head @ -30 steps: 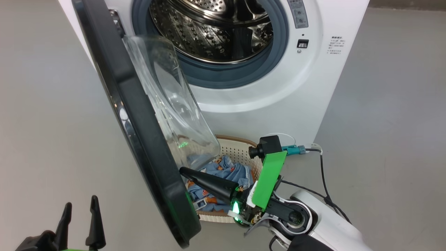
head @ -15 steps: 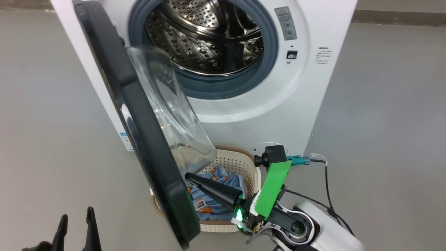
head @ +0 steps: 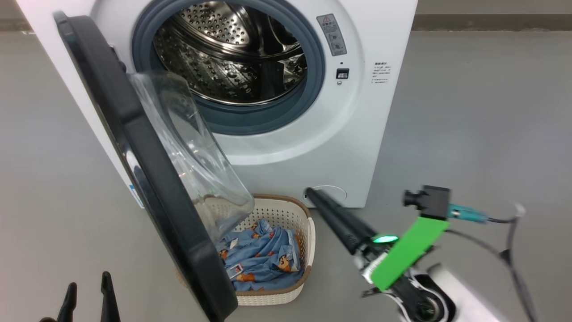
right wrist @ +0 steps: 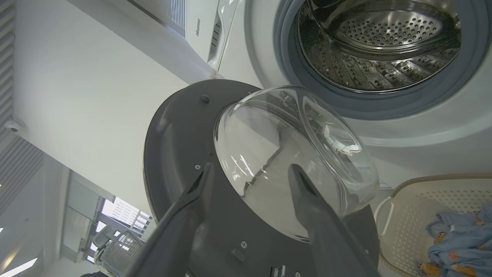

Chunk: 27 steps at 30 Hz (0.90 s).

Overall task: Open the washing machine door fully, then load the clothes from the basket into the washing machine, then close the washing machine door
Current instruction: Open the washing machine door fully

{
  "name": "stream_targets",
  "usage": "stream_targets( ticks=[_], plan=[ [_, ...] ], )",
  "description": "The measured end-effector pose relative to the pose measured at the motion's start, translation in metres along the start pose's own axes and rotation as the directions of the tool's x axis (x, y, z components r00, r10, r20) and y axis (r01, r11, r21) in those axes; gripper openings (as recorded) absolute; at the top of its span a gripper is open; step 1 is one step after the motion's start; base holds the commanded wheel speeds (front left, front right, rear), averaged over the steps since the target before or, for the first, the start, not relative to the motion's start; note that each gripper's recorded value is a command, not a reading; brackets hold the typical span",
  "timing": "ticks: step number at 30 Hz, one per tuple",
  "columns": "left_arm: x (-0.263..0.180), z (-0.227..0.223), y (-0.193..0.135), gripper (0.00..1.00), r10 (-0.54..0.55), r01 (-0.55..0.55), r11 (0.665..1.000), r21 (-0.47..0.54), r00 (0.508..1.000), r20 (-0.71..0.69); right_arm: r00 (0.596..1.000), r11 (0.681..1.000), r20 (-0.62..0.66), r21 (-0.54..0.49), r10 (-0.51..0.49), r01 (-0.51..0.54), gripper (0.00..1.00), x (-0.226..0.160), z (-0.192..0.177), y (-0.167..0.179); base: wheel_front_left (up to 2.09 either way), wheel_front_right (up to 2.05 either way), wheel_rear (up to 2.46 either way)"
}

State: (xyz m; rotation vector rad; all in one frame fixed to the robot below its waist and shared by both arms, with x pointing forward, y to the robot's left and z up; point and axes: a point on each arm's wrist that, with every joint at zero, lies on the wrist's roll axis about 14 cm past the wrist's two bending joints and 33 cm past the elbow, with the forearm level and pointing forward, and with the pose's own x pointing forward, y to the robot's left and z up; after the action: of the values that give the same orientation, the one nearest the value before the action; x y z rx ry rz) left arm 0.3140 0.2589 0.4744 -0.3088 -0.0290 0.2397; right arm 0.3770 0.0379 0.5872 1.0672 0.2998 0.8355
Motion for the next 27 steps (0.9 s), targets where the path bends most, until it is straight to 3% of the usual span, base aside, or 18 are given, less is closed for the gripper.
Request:
stream_targets(
  ticks=[3,6,9,12,19,20,23,27],
  plan=[
    [0.001,0.001,-0.002,1.00,-0.008,0.008,1.000,0.002,1.000,0.003,0.994,0.979,0.109,-0.197,-0.027,0.048,1.00,-0.015,0.024,-0.012,0.00,0.00,0.00],
    [-0.001,0.000,-0.004,1.00,-0.015,0.015,1.000,0.006,1.000,0.000,0.982,0.935,0.184,-0.336,-0.054,0.114,1.00,-0.037,0.038,-0.028,0.00,0.00,0.00],
    [-0.004,-0.003,-0.004,1.00,-0.018,0.018,1.000,0.007,1.000,-0.009,0.974,0.850,0.205,-0.493,-0.092,0.184,1.00,-0.058,0.050,-0.045,0.00,0.00,0.00],
    [-0.005,-0.006,-0.006,1.00,-0.026,0.026,1.000,0.010,0.999,-0.019,0.946,0.775,0.311,-0.572,-0.096,0.267,1.00,-0.077,0.080,-0.047,0.00,0.00,0.00],
    [-0.001,-0.009,-0.016,1.00,-0.057,0.058,0.998,0.017,0.998,-0.030,0.890,0.608,0.429,-0.668,-0.156,0.429,1.00,-0.126,0.094,-0.060,0.00,0.00,0.00],
    [-0.003,-0.013,-0.017,1.00,-0.061,0.062,0.998,0.019,0.997,-0.042,0.867,0.566,0.469,-0.673,-0.171,0.476,1.00,-0.138,0.101,-0.062,0.00,0.00,0.00],
    [-0.001,-0.013,-0.018,1.00,-0.067,0.068,0.997,0.021,0.997,-0.044,0.837,0.511,0.513,-0.677,-0.189,0.530,1.00,-0.154,0.111,-0.065,0.00,0.00,0.00],
    [0.003,-0.013,-0.024,1.00,-0.086,0.087,0.996,0.031,0.995,-0.044,0.777,0.406,0.593,-0.670,-0.211,0.621,1.00,-0.183,0.138,-0.069,0.00,0.00,0.00]
  ],
)
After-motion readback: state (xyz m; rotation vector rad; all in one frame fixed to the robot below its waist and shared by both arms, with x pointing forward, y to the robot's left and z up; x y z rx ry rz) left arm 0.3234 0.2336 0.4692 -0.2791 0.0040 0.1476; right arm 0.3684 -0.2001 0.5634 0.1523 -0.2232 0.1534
